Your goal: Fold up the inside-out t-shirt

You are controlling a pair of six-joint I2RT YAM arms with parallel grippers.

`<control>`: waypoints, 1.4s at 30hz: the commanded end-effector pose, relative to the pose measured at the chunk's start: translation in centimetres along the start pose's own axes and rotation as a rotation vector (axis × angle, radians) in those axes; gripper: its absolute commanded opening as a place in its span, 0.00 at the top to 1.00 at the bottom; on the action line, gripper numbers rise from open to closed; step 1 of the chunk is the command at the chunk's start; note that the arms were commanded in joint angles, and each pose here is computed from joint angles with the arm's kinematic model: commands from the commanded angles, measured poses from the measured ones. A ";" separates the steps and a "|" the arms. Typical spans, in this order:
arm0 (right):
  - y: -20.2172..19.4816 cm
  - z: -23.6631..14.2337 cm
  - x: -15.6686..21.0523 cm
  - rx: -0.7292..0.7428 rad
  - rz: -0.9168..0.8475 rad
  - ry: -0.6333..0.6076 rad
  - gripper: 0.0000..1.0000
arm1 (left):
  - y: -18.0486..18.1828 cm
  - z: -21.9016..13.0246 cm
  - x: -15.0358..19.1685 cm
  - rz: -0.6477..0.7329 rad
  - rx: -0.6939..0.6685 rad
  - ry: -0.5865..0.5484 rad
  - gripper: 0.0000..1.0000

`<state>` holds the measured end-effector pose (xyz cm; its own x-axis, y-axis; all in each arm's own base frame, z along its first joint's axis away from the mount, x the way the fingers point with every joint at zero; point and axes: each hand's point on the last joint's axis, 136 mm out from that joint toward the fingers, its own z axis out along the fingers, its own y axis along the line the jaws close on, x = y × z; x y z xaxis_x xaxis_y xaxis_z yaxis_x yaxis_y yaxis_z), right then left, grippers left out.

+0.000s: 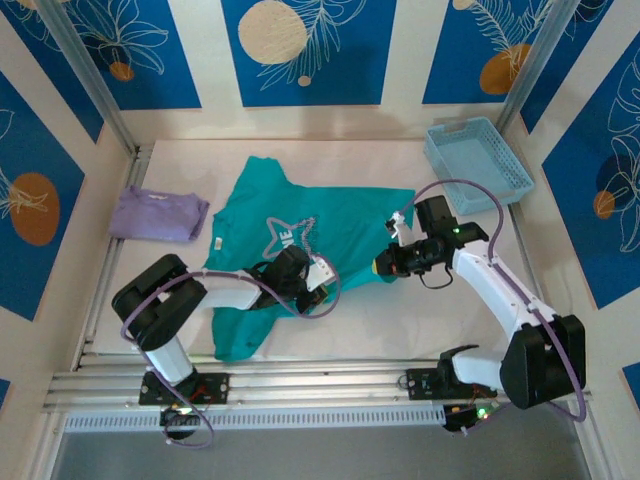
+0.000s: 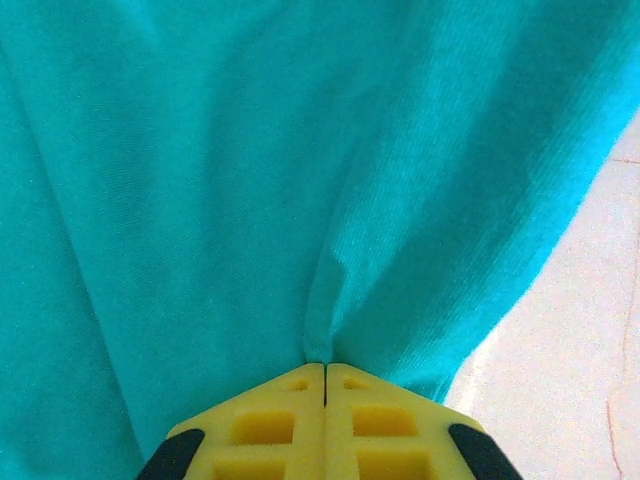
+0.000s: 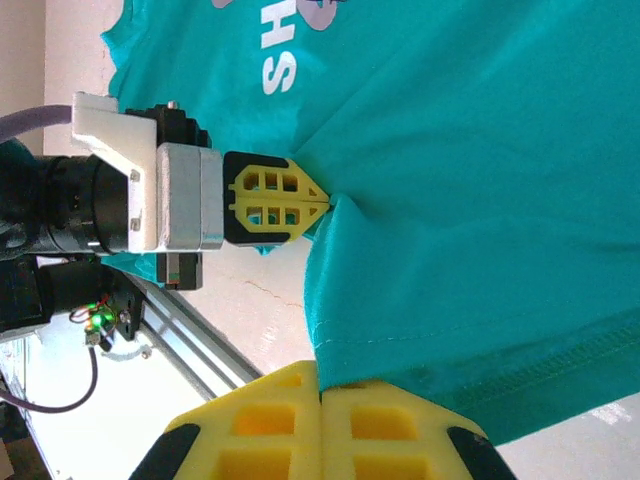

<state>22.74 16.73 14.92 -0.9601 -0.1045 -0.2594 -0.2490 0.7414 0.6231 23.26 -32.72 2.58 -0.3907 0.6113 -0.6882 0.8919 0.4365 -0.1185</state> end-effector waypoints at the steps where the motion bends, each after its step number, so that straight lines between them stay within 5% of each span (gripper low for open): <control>1: 0.0 -0.6 -0.4 0.017 -0.003 -0.007 1.00 | -0.3 0.1 -0.6 -0.026 0.036 -0.014 1.00; 3: -1.0 -0.9 -1.0 0.065 0.014 -0.039 1.00 | -0.4 -0.1 -0.9 -0.035 0.043 -0.028 0.94; 9: -4.1 -1.4 -3.0 0.178 0.070 -0.140 1.00 | -0.8 -3.5 -4.0 -0.073 0.025 -0.147 0.51; 12: -5.5 -1.4 -3.7 0.195 0.108 -0.189 1.00 | 0.8 -6.4 -4.1 -0.191 -0.096 -0.172 0.45; 18: -7.3 -1.9 -5.4 0.231 0.141 -0.293 1.00 | 4.5 -11.9 3.1 -0.625 -0.354 -0.053 0.39; 22: -9.4 -3.4 -6.5 0.267 0.201 -0.370 1.00 | 7.3 -14.6 6.6 -0.842 -0.416 -0.068 0.38; 42: -15.2 -8.2 -11.0 0.373 0.309 -0.556 1.00 | 16.1 -2.2 -1.7 -0.916 -0.214 -0.064 0.41</control>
<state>34.39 2.54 12.35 -0.7960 0.3991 -0.4551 0.1757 0.8718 0.4572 36.41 -24.09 3.56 -0.8925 -0.0546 -0.4476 0.1798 0.8673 -0.4642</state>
